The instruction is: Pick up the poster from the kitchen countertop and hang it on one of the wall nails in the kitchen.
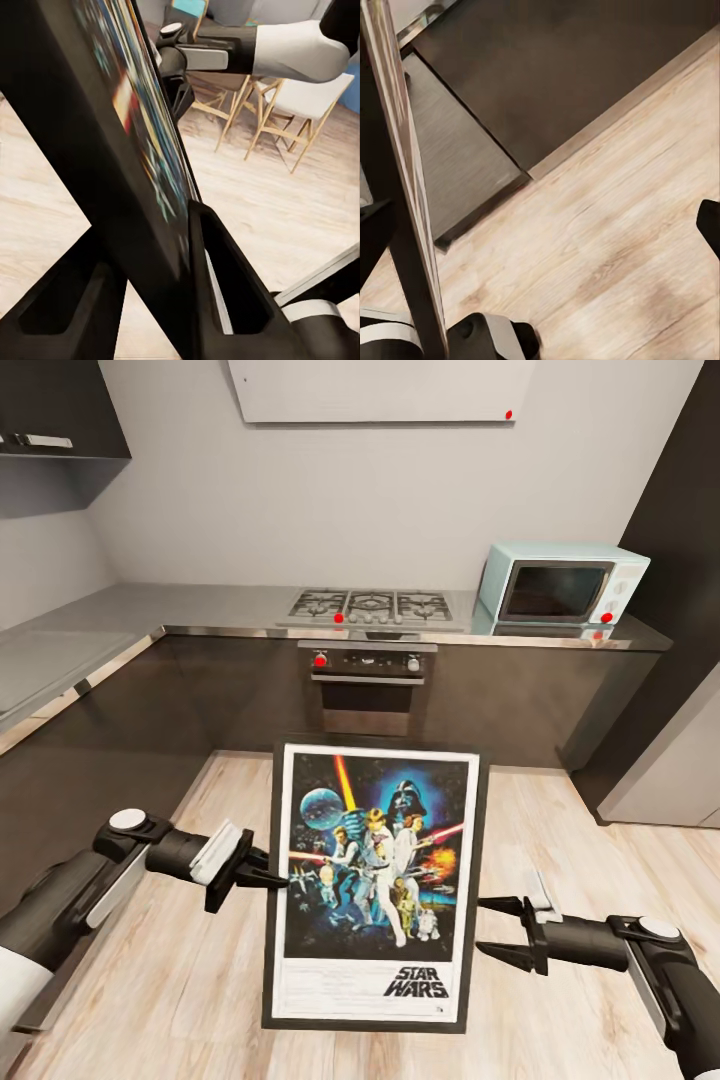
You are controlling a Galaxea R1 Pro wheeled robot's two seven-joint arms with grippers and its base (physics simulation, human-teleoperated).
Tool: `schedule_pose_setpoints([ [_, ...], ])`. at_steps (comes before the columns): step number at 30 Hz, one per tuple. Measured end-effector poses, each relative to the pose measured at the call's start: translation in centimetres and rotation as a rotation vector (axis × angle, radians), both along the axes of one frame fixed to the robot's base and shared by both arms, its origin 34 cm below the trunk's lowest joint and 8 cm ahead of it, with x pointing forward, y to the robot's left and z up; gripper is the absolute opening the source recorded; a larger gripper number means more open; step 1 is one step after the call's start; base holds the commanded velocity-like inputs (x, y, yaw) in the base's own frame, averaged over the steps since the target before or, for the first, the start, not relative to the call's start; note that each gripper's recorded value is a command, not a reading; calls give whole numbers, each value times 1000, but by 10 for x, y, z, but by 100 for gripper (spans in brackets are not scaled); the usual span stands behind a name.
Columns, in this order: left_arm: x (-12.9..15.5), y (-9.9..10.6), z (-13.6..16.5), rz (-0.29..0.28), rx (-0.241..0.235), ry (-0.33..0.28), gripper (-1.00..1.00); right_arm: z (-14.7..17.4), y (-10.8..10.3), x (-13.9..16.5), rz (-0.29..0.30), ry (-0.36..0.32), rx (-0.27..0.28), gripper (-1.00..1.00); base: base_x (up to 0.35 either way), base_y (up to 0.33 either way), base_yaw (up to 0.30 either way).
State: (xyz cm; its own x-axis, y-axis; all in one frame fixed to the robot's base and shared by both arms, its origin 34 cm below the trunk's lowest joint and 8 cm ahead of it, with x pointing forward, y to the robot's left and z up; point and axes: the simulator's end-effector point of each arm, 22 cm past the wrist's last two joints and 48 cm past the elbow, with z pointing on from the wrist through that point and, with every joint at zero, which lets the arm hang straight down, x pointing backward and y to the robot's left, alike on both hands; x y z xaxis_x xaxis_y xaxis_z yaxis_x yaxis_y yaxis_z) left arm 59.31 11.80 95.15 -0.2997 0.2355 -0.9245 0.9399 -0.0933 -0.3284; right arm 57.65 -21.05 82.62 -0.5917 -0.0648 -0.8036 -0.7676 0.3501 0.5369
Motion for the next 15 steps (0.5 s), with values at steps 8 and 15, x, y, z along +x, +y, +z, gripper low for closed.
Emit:
schedule_pose_setpoints([
  [8,-1,1,1,-3,4,-4,-100,-1,1,-1,3,2,1,100,0,0,0],
  [15,-1,1,1,-4,3,-5,-100,-1,3,-2,8,4,3,100,0,0,0],
])
